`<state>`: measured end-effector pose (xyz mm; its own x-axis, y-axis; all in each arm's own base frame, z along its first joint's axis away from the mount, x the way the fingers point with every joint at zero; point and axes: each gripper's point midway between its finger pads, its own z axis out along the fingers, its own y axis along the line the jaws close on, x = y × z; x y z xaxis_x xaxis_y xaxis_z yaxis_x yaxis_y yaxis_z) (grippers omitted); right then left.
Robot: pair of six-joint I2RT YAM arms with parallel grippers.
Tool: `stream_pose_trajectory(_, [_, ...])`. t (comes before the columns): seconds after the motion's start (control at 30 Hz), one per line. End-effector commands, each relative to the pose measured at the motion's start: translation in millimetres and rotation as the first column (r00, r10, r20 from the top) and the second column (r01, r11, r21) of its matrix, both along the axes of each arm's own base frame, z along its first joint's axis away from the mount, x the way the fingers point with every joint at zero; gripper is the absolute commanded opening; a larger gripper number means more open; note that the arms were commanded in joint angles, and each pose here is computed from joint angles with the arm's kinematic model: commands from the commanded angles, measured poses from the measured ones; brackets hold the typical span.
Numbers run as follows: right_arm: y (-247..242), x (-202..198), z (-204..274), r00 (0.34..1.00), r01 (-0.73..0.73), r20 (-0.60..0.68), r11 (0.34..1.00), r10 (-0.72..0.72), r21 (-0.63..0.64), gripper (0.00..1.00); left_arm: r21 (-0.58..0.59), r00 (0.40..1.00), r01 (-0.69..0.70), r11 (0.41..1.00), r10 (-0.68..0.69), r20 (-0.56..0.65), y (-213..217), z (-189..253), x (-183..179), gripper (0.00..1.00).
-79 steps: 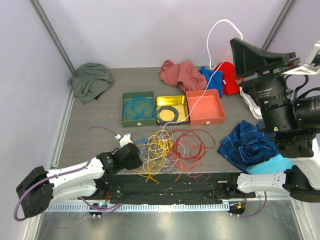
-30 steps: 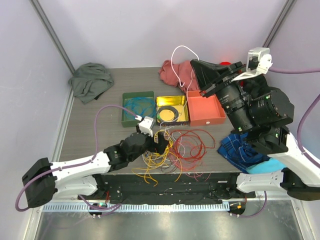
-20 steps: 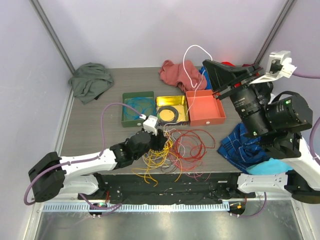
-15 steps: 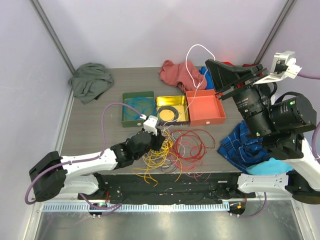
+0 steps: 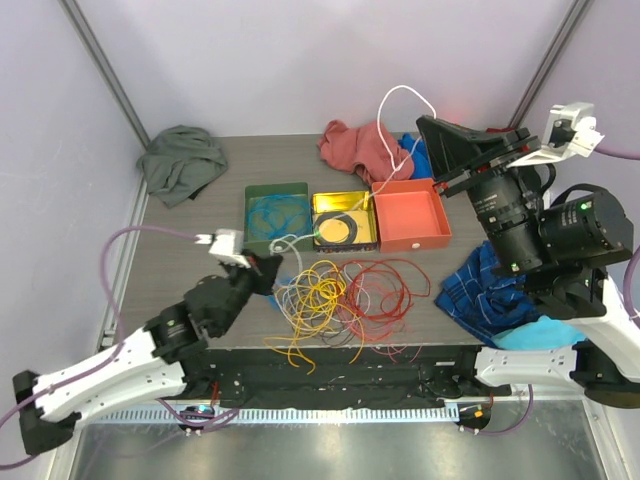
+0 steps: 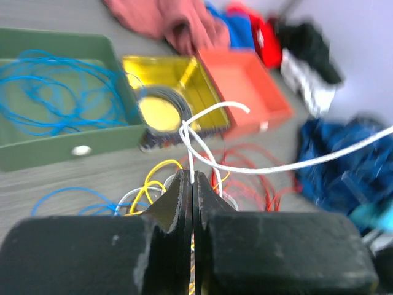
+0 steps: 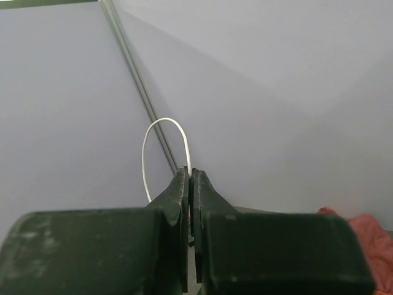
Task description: Untangle the cables
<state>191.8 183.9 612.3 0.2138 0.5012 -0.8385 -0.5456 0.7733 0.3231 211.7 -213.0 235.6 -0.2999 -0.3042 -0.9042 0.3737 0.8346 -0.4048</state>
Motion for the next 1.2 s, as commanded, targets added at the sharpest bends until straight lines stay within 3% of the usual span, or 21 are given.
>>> stream_pose_trajectory(0.0, [-31, -3, 26, 0.995, 0.078, 0.051, 0.993, -0.082, 0.085, 0.01, 0.072, 0.974, -0.201, 0.977, 0.208, -0.095, 66, -35, -10, 0.0])
stream_pose_trajectory(0.03, [-36, -2, 27, 0.994, 0.095, 0.048, 0.991, -0.1, 0.094, 0.01, 0.037, 0.962, -0.235, 0.971, 0.238, -0.131, 73, -39, -13, 0.0])
stream_pose_trajectory(0.2, [-63, -5, 46, 0.982, 0.164, 0.07, 0.975, -0.176, 0.152, 0.01, 0.115, 0.895, -0.335, 0.935, 0.354, -0.271, 108, -84, -31, 0.0])
stream_pose_trajectory(0.33, [-95, -7, 56, 0.956, 0.261, 0.083, 0.946, -0.281, 0.195, 0.01, 0.116, 0.862, -0.357, 0.927, 0.374, -0.342, 112, -101, -40, 0.0])
stream_pose_trajectory(0.37, [-113, -12, 64, 0.948, 0.273, 0.09, 0.926, -0.305, 0.26, 0.01, 0.105, 0.856, -0.363, 0.926, 0.376, -0.355, 111, -102, -41, 0.0])
stream_pose_trajectory(0.5, [-124, -15, 68, 0.937, 0.297, 0.1, 0.913, -0.336, 0.281, 0.01, 0.092, 0.861, -0.35, 0.932, 0.359, -0.361, 107, -100, -41, 0.0])
stream_pose_trajectory(0.77, [-88, 8, 40, 0.921, 0.378, 0.07, 0.922, -0.384, 0.084, 0.01, 0.06, 0.898, -0.301, 0.952, 0.304, -0.317, 92, -76, -33, 0.0])
stream_pose_trajectory(0.83, [-70, 27, 15, 0.89, 0.456, 0.02, 0.886, -0.456, -0.089, 0.01, 0.059, 0.913, -0.264, 0.963, 0.269, -0.306, 85, -72, -33, 0.0])
stream_pose_trajectory(0.93, [-52, 46, -6, 0.844, 0.521, -0.004, 0.82, -0.537, -0.238, 0.01, 0.042, 0.928, -0.24, 0.97, 0.242, -0.282, 77, -63, -29, 0.0])
stream_pose_trajectory(1.0, [-49, 58, -12, 0.845, 0.515, -0.038, 0.832, -0.533, -0.205, 0.01, 0.038, 0.936, -0.225, 0.974, 0.227, -0.271, 72, -58, -28, 0.0])
stream_pose_trajectory(1.03, [-43, 68, -25, 0.841, 0.509, -0.046, 0.818, -0.539, -0.268, 0.01, 0.037, 0.94, -0.215, 0.976, 0.217, -0.261, 70, -53, -27, 0.0])
stream_pose_trajectory(1.1, [-50, 86, -28, 0.841, 0.507, -0.08, 0.831, -0.535, -0.229, 0.01, 0.029, 0.945, -0.204, 0.978, 0.205, -0.254, 67, -48, -26, 0.0])
stream_pose_trajectory(1.17, [-43, 100, -41, 0.845, 0.488, -0.088, 0.828, -0.527, -0.275, 0.01, 0.032, 0.951, -0.19, 0.981, 0.192, -0.243, 64, -44, -25, 0.0])
